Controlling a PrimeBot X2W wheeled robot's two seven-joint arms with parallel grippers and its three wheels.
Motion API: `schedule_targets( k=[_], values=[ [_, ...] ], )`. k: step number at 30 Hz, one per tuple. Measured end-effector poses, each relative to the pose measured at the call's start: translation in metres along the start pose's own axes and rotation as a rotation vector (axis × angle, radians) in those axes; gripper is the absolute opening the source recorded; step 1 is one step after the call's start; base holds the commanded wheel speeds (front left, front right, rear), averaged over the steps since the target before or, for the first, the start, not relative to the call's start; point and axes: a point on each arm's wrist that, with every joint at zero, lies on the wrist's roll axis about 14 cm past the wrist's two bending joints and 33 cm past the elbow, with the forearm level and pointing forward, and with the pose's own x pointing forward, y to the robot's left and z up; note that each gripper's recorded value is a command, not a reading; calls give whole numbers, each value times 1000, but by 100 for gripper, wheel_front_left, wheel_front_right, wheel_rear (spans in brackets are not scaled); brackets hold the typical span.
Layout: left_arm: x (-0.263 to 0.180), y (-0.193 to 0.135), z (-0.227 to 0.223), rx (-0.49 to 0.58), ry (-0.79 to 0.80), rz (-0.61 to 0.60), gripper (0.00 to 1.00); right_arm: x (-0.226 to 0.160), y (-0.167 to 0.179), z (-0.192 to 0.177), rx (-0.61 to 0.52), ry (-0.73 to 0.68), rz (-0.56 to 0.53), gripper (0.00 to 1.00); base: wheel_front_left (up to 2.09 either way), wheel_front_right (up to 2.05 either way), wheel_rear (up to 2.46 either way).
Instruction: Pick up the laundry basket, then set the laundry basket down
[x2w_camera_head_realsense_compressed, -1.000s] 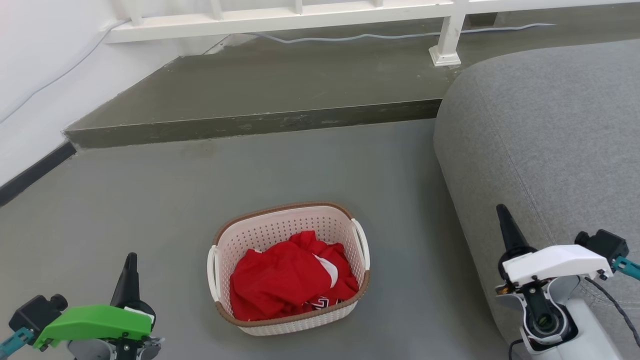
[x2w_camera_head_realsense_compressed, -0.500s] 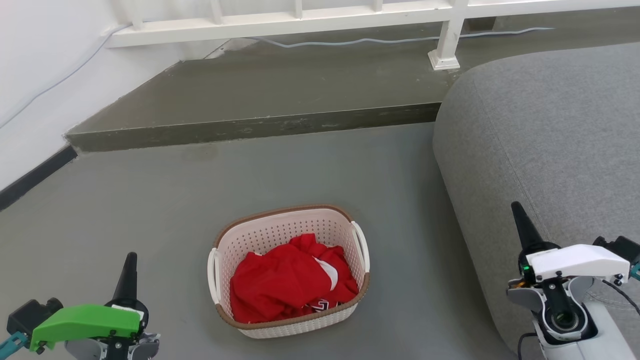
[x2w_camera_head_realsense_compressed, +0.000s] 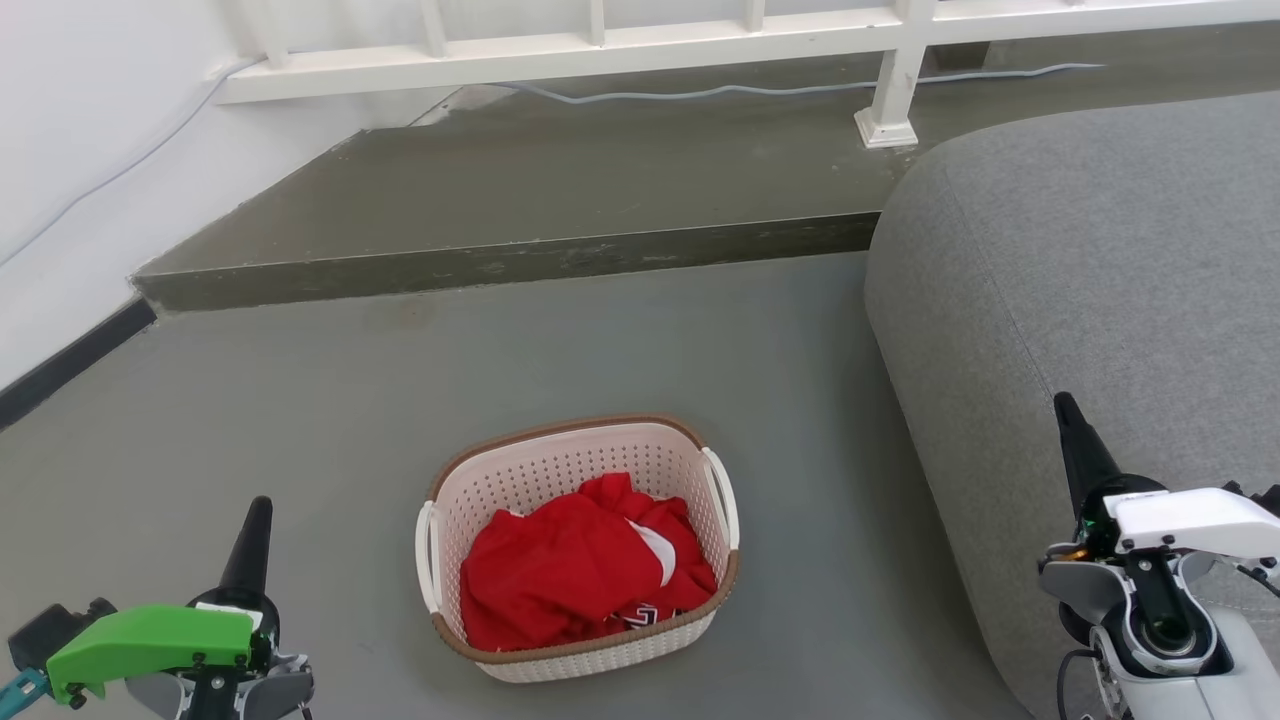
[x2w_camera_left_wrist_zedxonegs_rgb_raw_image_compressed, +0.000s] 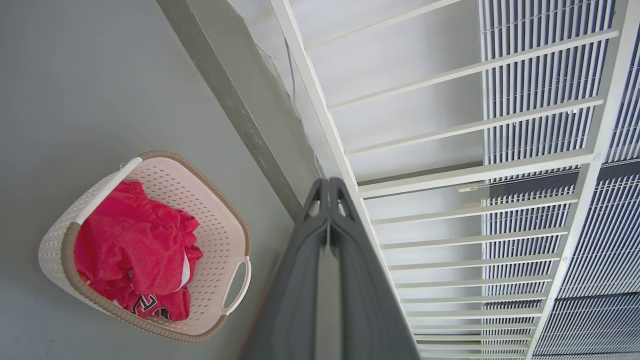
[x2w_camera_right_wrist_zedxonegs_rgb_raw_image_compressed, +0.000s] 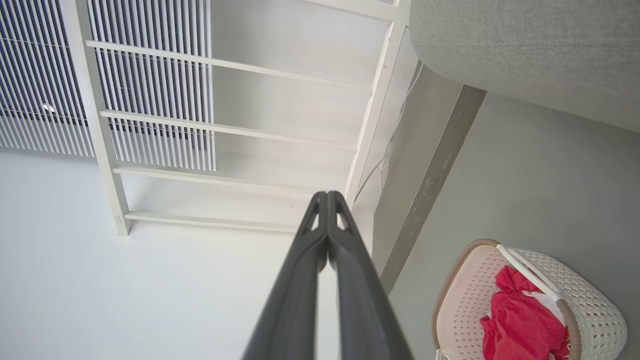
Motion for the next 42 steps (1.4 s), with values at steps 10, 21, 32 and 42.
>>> schedule_targets(
  k=[10,21,32,42],
  values=[
    [0,-4,2,-121,5,-20,0,-1,6,12,129,-23,28,0,0,0,0],
    [2,-12,5,-223,9,-50,0,-3,10,23,224,-46,58,0,0,0,0],
    [2,-12,5,-223,9,-51,0,-3,10,23,231,-47,59,0,0,0,0],
    [2,-12,4,-223,9,-51,0,-3,10,24,231,-48,59,0,0,0,0]
  ],
)
